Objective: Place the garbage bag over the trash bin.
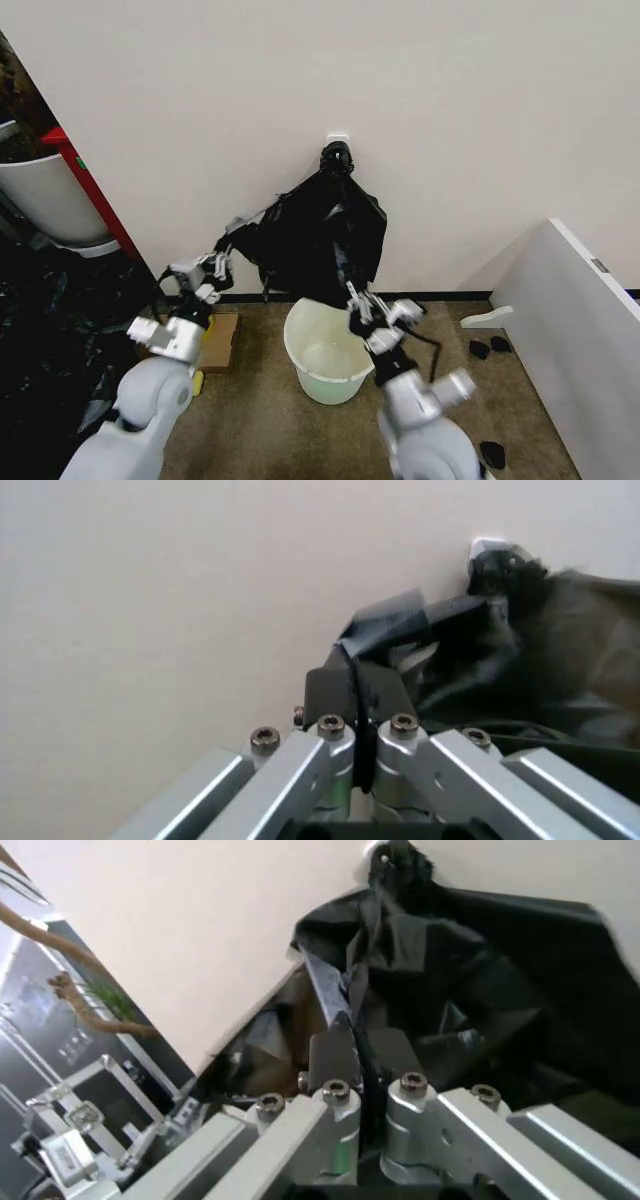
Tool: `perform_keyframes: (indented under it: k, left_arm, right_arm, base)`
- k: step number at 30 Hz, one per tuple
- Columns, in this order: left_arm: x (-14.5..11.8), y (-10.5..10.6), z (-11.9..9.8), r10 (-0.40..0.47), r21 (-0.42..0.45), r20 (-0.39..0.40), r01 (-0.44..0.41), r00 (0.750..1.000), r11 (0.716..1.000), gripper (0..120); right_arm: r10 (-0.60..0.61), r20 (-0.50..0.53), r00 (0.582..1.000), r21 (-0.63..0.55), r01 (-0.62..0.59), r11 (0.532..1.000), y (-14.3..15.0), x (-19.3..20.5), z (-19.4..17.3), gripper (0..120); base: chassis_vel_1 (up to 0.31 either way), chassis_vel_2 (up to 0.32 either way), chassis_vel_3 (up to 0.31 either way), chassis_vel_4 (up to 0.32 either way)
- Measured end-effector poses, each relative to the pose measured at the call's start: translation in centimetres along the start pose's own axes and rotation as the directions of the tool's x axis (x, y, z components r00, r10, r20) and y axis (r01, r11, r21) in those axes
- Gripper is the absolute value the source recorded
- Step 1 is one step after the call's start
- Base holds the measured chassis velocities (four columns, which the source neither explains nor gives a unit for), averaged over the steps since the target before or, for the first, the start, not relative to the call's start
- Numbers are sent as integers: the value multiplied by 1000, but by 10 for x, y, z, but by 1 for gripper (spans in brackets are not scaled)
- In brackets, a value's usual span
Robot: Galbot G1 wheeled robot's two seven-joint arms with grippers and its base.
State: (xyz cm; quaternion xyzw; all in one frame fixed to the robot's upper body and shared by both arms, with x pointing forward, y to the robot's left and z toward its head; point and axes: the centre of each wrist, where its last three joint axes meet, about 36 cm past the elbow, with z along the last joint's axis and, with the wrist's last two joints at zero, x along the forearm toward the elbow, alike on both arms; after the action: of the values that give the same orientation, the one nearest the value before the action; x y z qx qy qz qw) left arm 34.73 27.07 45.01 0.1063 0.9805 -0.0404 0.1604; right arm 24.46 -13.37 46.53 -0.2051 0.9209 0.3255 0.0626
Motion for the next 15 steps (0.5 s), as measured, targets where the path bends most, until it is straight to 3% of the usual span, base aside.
perform_keyframes:
  k: [6,8,15]
  left_arm:
    - [15,-11,-12,3,-22,22,-2,1000,1000,0]
    - [17,-18,-17,38,18,53,-39,998,999,0]
    - [11,-29,12,61,129,62,-69,996,989,0]
  right_arm:
    - [8,0,1000,32,-8,999,11,24,-3,0]
    - [-54,44,998,78,51,996,6,21,1,0]
    - [-137,82,987,161,122,979,-35,3,28,0]
  base:
    - [0,0,0,0]
    - [0,0,0,0]
    - [0,0,0,0]
